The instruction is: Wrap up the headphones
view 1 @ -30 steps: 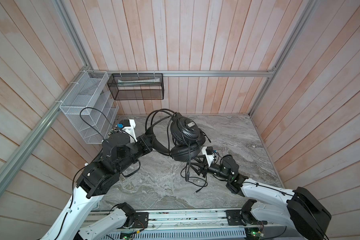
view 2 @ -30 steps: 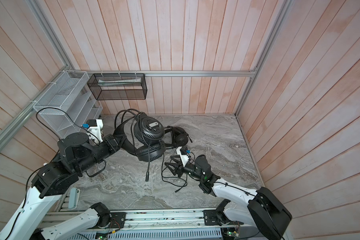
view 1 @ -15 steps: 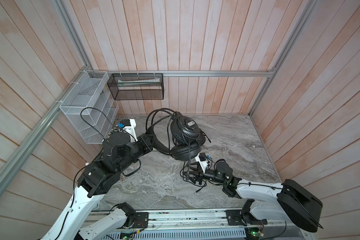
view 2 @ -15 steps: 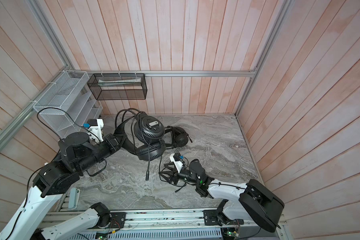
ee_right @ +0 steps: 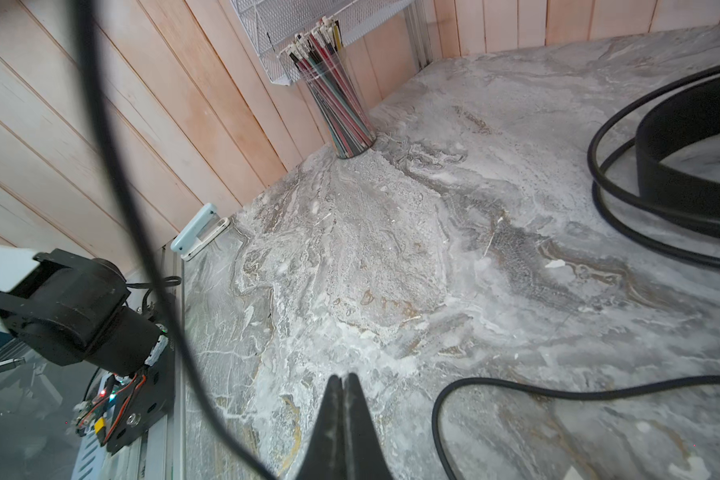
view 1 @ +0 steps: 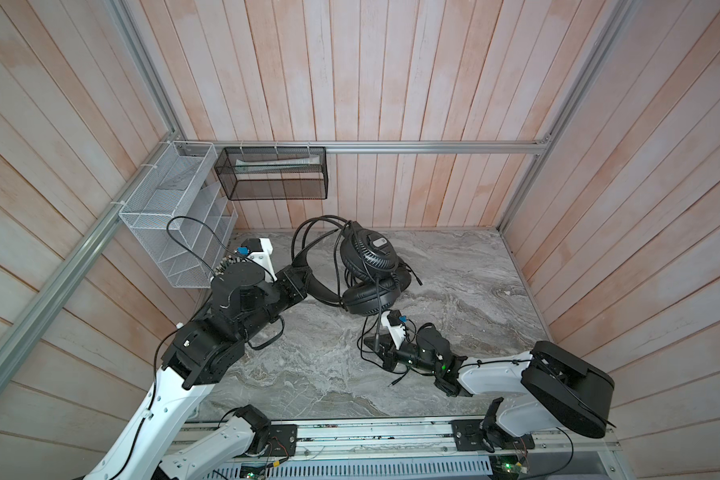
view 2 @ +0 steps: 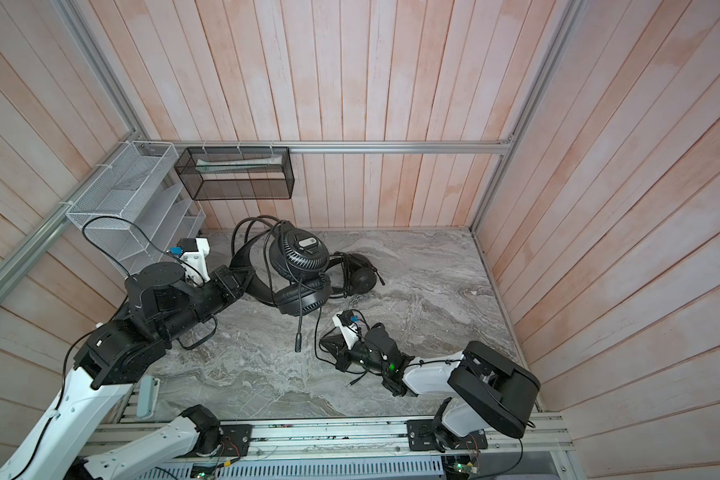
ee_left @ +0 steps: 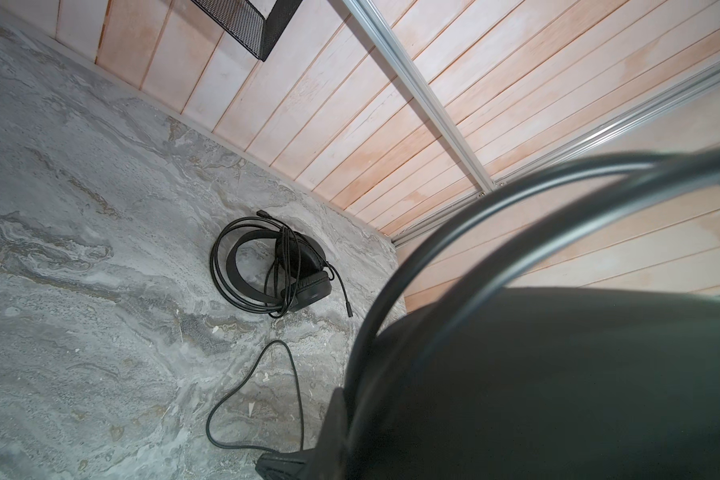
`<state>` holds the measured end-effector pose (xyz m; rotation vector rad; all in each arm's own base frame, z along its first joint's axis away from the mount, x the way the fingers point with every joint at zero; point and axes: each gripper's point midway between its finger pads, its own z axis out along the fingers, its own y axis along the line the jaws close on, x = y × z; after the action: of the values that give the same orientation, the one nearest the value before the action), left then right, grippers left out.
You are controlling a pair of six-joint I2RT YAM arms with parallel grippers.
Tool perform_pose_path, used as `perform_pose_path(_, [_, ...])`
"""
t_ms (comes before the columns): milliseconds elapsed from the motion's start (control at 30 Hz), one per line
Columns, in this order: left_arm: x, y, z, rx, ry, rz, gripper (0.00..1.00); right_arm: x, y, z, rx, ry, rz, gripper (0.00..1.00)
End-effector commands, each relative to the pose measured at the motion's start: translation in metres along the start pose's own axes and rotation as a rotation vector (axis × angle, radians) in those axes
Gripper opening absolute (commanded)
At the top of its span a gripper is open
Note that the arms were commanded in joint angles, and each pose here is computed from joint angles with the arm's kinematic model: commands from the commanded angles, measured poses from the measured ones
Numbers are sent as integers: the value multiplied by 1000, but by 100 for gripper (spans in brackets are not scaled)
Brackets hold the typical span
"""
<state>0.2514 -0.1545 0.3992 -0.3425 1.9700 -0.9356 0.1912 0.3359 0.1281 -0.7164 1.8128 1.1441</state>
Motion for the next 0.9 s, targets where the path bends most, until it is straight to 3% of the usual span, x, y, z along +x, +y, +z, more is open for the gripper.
perform_pose_path(0, [-14,-20,-1,95,-41,-49,0,0,1,2,12,-15,-21,3])
perform_pose_path(67, [-15,-20,-2,97,-41,-50,0,0,1,2,14,-12,-19,8])
perform_pose_path(267, [-16,-15,-5,86,-47,-54,0,-6,9,-7,-20,-37,-15,41])
perform_pose_path(367, [-17,-13,-5,83,-48,-55,0,-10,5,-20,24,-72,-16,51])
perform_pose_path(567, [-17,-13,-3,89,-41,-54,0,-10,18,-28,-30,-55,-29,57])
perform_pose_path(867, [-15,-12,-3,92,-34,-66,0,-8,26,0,-71,-37,-19,60])
